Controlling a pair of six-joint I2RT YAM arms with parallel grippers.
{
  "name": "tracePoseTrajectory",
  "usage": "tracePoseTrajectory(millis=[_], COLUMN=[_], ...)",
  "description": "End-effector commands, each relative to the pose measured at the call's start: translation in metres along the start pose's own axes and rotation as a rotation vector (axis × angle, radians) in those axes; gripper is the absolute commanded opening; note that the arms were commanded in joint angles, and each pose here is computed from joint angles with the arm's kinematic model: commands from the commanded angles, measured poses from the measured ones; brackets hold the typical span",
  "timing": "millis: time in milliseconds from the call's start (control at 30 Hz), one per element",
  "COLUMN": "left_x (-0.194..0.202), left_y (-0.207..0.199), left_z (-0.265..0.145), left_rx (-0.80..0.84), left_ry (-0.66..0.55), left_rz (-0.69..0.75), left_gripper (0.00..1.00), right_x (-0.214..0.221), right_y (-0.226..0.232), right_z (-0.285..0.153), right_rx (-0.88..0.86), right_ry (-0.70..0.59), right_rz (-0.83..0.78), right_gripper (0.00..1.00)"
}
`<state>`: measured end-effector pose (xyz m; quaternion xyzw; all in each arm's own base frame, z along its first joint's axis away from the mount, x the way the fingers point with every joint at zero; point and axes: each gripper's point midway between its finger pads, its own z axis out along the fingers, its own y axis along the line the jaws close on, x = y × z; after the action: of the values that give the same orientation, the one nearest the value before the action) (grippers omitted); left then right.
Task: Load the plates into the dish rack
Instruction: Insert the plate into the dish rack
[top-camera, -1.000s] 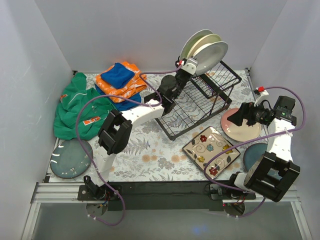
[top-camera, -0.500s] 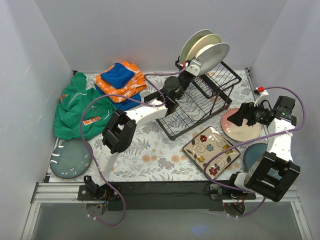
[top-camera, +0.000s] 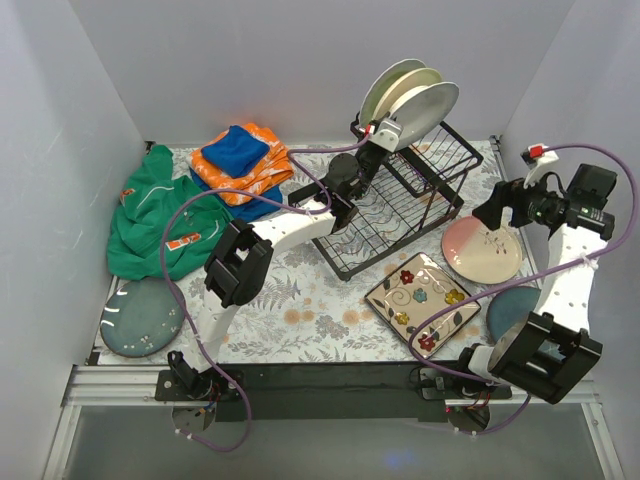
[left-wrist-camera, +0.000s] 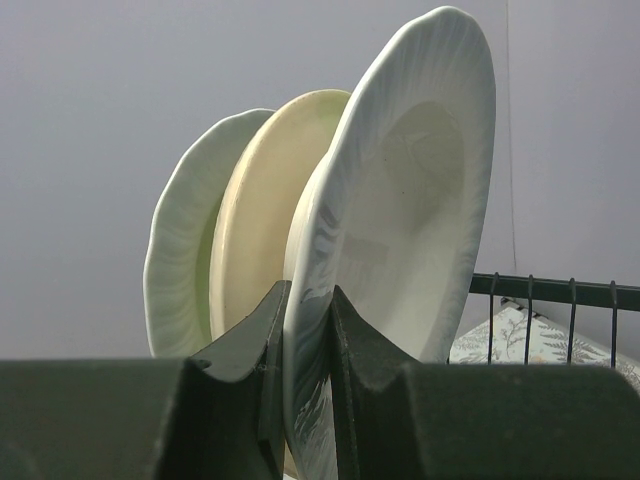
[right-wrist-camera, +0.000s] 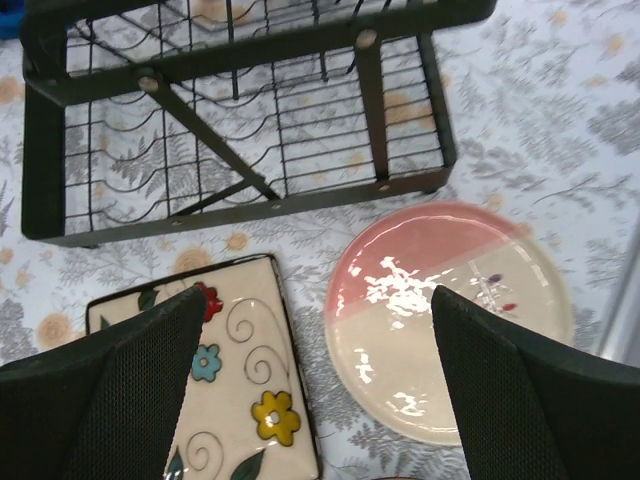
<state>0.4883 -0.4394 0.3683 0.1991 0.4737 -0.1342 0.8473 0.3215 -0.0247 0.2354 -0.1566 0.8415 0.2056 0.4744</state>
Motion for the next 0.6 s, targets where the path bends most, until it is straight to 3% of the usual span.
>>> tracePoseTrajectory(millis=[0,200,333,433,533,567], left_x=[-0.115,-0.119,-0.116,-0.114,-0.114,-0.113], left_y=[0.045,0.048,0.049,0.050,0.052,0.051], left_z=[0.010,0.010,0.009,0.008,0.008,0.008], left_rx=[-0.142,-0.154,-0.161,-0.169,-0.179,-0.180], left_ry=[-0.283,-0.293,-0.289,-0.286,-0.287,-0.287], left_rz=[-0.079,-0.082,-0.079,-0.072,-0.068,-0.066], left_gripper=[0.00,0.00,0.00,0.00,0.00,0.00], right_x=[-0.036,-0.069,-0.099,-0.125,-0.149,-0.159], right_y=[-0.007,-0.002,0.012,0.020,0.019,0.012], right_z=[-0.015,-0.023,-0.004,0.017,0.039,0.050], right_rx=[0.069,0.091,0.057,0.027,0.019,0.031], right_ry=[-0.021,-0.050,-0.054,-0.071,-0.114,-0.141], right_rz=[-0.097,-0.181,-0.239,-0.240,-0.219,-0.220], right_gripper=[0.98,0.98,0.92,0.80,0.59,0.45])
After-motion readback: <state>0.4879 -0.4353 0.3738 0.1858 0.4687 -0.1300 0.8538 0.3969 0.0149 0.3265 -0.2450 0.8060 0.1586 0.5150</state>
